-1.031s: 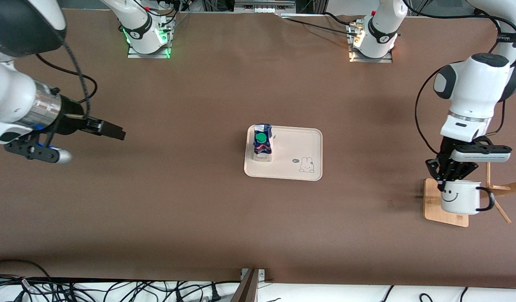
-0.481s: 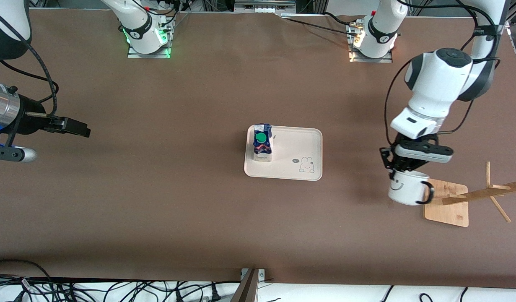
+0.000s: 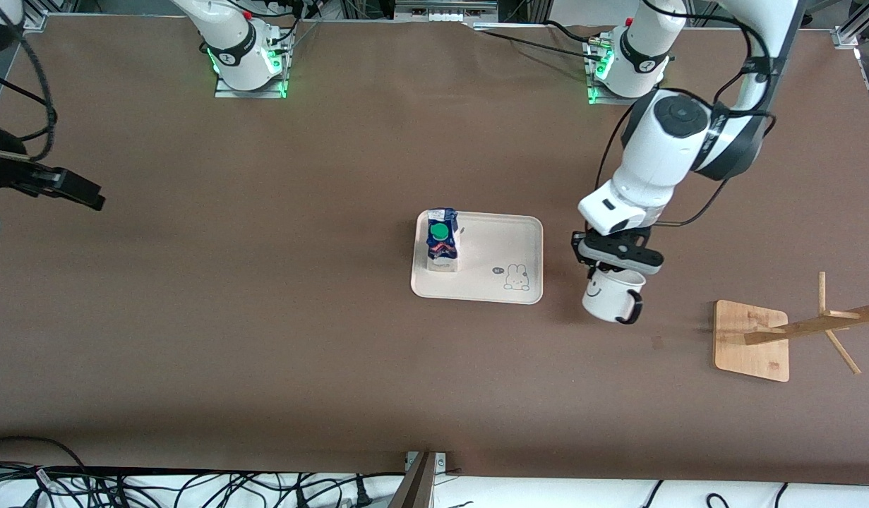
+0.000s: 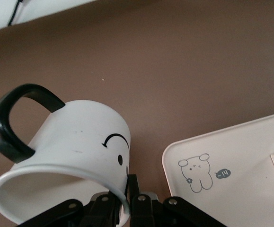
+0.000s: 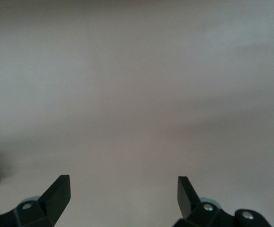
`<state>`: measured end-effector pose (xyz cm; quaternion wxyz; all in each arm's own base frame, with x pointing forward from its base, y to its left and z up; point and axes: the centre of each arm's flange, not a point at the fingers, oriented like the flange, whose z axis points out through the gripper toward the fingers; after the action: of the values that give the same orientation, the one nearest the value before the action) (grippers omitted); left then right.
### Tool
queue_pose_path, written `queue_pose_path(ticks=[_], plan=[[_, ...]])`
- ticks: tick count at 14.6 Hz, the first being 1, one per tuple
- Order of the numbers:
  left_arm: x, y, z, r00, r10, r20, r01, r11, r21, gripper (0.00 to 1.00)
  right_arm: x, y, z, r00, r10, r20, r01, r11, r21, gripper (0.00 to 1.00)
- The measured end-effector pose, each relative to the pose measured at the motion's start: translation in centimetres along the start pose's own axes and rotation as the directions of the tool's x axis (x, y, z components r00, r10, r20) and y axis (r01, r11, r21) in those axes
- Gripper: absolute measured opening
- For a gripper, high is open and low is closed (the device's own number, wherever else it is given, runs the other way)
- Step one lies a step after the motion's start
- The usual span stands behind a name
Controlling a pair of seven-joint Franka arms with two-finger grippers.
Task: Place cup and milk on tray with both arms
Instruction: 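Carry the white mug with the left gripper over the tray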
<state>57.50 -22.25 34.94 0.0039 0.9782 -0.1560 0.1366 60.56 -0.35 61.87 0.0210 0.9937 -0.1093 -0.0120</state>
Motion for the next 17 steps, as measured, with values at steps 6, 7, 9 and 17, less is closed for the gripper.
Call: queue_pose_path(ticks=[6,7,9,17], plan=[[0.3,7.6,4.5,0.974,0.058,0.218,-0.045,0.997,-0.066,0.08,-1.5,-0.3,0.4,0.988,-0.155,-0.027,0.155,0.988,0.004,1.0],[0.0,8.3,5.5,0.968,0.052,0.245,-0.032,0.996,-0.084,0.08,-1.7,-1.0,0.4,0.983,-0.181,-0.027,0.181,0.983,0.003,1.0],[-0.7,10.2,7.3,0.945,0.056,0.323,-0.022,0.994,-0.109,0.08,-2.1,-2.5,0.5,0.976,-0.215,-0.026,0.215,0.977,-0.007,1.0],[-1.6,13.7,10.4,0.868,0.16,0.47,-0.094,0.982,-0.161,0.08,-1.4,-1.5,1.9,0.977,-0.209,-0.037,0.208,0.978,-0.032,1.0]])
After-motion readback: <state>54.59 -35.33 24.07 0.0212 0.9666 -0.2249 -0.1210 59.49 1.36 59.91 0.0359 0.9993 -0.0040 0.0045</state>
